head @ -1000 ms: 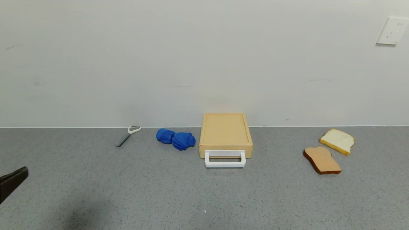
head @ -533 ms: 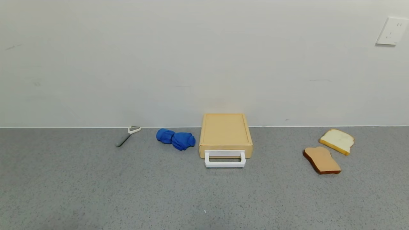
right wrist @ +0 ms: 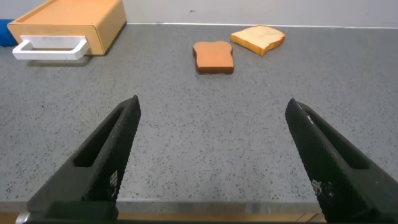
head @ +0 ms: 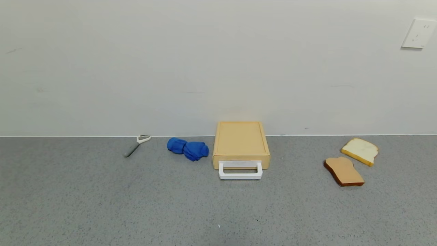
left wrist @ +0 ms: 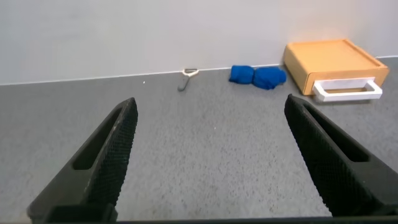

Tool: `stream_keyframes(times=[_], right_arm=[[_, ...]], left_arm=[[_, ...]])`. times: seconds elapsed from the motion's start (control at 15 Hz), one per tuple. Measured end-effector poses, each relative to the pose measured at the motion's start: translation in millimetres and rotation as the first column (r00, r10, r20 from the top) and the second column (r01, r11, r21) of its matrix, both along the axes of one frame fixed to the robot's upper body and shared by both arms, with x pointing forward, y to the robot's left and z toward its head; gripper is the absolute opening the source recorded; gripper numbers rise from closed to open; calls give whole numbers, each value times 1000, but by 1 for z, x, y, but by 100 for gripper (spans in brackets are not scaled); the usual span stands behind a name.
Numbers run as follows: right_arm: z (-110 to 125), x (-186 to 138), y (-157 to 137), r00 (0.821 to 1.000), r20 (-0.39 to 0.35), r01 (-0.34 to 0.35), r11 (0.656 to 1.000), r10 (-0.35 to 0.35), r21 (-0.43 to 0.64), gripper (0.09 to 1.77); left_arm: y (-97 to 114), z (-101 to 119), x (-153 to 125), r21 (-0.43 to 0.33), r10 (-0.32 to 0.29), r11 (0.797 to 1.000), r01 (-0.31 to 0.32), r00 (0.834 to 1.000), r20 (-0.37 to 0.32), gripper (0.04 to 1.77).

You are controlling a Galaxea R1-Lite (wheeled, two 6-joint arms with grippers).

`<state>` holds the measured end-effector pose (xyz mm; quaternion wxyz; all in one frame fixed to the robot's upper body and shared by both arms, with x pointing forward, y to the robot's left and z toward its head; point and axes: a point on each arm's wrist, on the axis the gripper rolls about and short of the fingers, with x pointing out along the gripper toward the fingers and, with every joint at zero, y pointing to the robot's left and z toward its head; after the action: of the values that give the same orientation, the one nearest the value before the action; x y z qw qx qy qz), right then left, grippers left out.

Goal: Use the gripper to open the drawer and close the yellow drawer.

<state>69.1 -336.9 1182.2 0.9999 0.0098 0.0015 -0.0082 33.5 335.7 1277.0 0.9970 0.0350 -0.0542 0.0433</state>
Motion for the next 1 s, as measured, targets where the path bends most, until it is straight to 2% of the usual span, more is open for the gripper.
stream_keyframes(times=[0.13, 0.33, 0.6, 0.8, 1.0], right_arm=[[0, 0, 0, 1000, 0, 0, 1000, 0, 0, 171], [0, 0, 0, 1000, 0, 0, 1000, 0, 0, 171], [0, 0, 0, 1000, 0, 1, 1000, -1, 0, 171], [0, 0, 0, 1000, 0, 1, 1000, -1, 0, 171], [0, 0, 0, 1000, 0, 0, 1000, 0, 0, 171]], left_arm=[[-1, -17, 7, 4, -19, 1000, 19, 1000, 22, 171], [-1, -48, 18, 8, -44, 999, 44, 999, -7, 171], [-2, -75, 30, 7, -68, 998, 69, 997, -33, 171], [-2, -85, 34, 0, -80, 997, 80, 996, -42, 171], [-2, -94, 35, -30, -92, 996, 89, 990, -107, 172]])
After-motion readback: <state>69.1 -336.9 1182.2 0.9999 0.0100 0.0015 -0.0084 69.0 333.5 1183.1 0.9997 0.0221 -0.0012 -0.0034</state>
